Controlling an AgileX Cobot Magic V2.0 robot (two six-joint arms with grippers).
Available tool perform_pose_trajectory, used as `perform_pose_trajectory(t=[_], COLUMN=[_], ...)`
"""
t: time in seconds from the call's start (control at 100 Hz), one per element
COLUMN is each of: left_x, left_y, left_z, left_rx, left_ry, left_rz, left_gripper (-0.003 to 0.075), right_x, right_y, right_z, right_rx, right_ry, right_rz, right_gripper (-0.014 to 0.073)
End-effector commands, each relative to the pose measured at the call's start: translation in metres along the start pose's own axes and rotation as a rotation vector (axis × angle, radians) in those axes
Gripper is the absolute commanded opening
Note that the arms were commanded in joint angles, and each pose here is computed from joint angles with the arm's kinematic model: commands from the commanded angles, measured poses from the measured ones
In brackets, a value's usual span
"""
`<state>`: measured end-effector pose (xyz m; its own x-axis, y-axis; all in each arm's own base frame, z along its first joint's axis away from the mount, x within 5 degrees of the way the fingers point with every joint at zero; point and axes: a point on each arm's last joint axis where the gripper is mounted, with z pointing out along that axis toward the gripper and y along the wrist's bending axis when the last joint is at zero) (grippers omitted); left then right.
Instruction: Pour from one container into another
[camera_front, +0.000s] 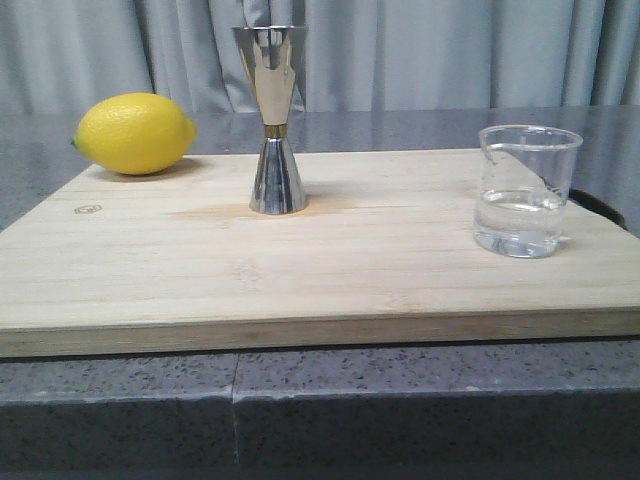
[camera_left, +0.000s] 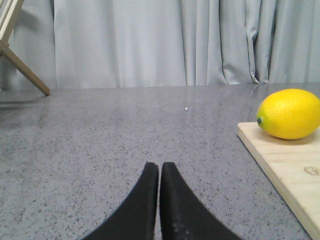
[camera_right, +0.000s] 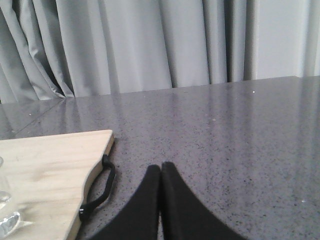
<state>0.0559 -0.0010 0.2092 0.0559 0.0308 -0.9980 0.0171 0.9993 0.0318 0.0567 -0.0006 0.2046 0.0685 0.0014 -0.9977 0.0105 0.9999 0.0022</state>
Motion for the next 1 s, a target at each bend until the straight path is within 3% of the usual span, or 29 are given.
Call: perform_pose_trajectory(t=[0.0,0.13,0.25,0.59,0.84,0.99], left_x=[-0.012,-0.026,-0.039,-0.087,-0.121,-0.135], left_y=[0.0,0.001,0.003,0.001,0.002,0.002], left_z=[-0.003,-0.005,-0.008,-0.003,0.021,0.038], left_rx=[-0.002,-0.006,-0.006,0.018,0.024,0.028], left_ry=[-0.157,-0.266,-0.271,-0.096,0.03,0.098], left_rz=[-0.014,-0.061,-0.13,-0.124,-0.087,-0.084], left_gripper=[-0.0019,-0.0019,-0.0019,-0.0019,-0.0019,-0.0019], right_x=[-0.008,-0.01,-0.017,-0.078,-0.119,-0.14], right_y=[0.001,0.002,0.001,-0.003,-0.005,-0.005], right_z=[-0.002,-0.003,-0.003,-0.001,0.018,0.034], right_rx=[-0.013,-0.017,-0.005,0.04,0.045,0.044], right_ry=[-0.132,-0.159,-0.125,0.033,0.123,0.134], right_rz=[-0.015,-0.015,-0.013,-0.009,-0.135,-0.138], right_gripper=[-0.0071,-0.0071,-0.0071,-0.0071,-0.0071,-0.0071])
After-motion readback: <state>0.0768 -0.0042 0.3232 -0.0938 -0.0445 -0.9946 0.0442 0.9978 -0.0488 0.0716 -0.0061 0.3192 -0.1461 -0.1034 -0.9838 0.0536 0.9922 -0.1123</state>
